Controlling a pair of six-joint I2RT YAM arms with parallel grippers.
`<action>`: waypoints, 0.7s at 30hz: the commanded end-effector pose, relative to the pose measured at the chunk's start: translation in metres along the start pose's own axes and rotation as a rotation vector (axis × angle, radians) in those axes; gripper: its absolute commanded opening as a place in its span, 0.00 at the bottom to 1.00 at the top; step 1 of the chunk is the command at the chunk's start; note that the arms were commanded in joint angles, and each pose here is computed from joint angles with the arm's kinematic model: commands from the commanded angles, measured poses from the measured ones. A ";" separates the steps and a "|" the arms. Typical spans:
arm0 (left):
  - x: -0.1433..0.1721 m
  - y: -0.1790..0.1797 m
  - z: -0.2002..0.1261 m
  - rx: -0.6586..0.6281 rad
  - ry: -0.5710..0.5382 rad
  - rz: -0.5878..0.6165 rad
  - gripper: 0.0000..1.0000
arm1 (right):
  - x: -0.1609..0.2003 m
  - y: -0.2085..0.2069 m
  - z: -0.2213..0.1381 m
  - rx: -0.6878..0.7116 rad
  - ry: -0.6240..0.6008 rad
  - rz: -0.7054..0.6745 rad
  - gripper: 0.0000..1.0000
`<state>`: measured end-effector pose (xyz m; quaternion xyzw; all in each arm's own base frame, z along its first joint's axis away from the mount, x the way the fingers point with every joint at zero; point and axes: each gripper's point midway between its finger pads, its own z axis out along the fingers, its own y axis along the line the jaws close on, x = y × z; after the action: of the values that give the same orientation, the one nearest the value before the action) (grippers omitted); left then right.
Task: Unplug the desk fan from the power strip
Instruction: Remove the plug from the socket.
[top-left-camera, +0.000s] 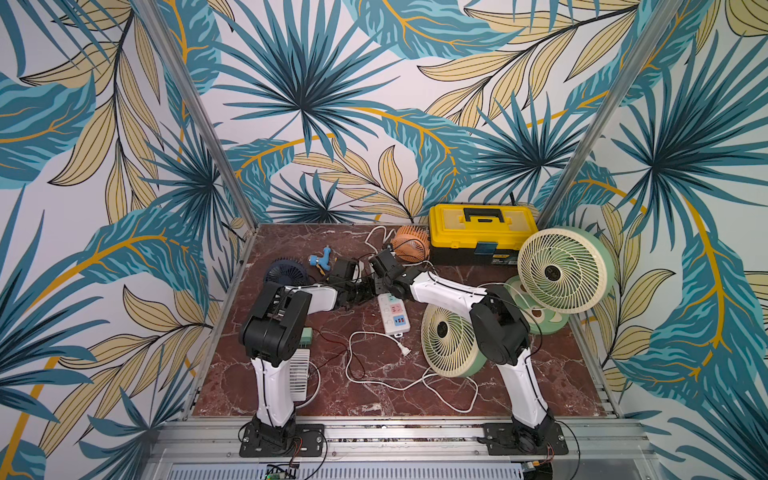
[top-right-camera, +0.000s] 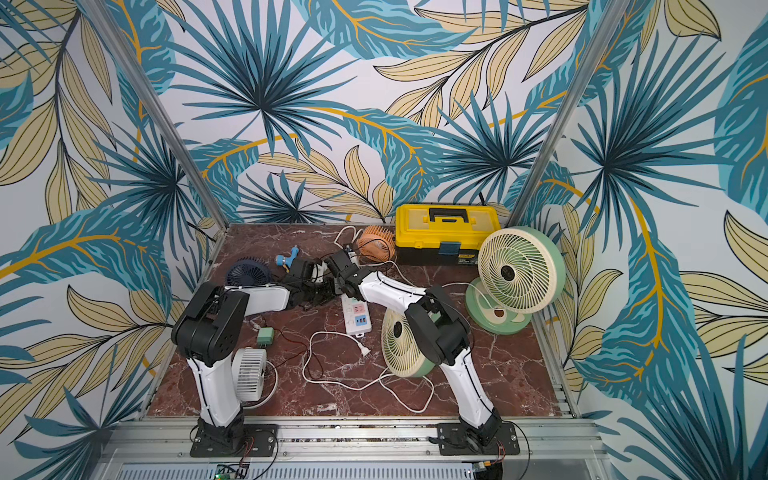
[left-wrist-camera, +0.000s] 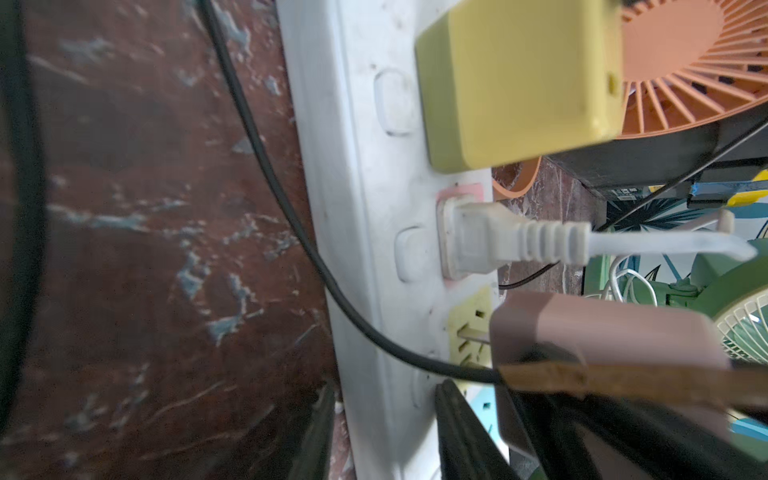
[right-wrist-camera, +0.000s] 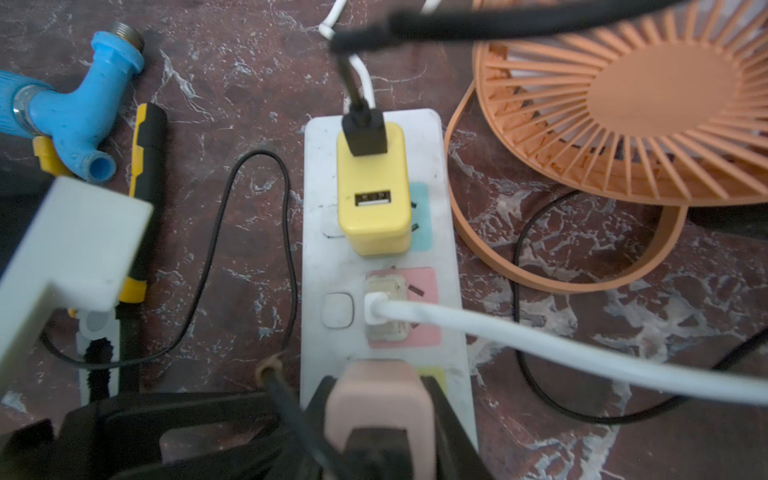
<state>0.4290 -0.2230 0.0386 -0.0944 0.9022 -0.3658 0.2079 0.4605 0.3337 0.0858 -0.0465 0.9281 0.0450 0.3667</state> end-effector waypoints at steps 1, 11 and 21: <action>0.023 0.038 0.000 -0.151 0.066 -0.018 0.45 | -0.018 -0.008 -0.025 0.012 -0.049 0.021 0.14; -0.013 -0.025 -0.055 -0.054 -0.041 0.137 0.54 | -0.040 -0.018 -0.052 -0.009 -0.092 0.041 0.14; -0.048 -0.060 -0.135 0.086 -0.206 0.149 0.56 | -0.053 -0.017 -0.063 -0.053 -0.105 0.050 0.14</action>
<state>0.4193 -0.1795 0.1754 -0.0549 0.8687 -0.3722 0.3224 0.4636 0.3143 0.1546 -0.0237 0.9091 0.0724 0.4096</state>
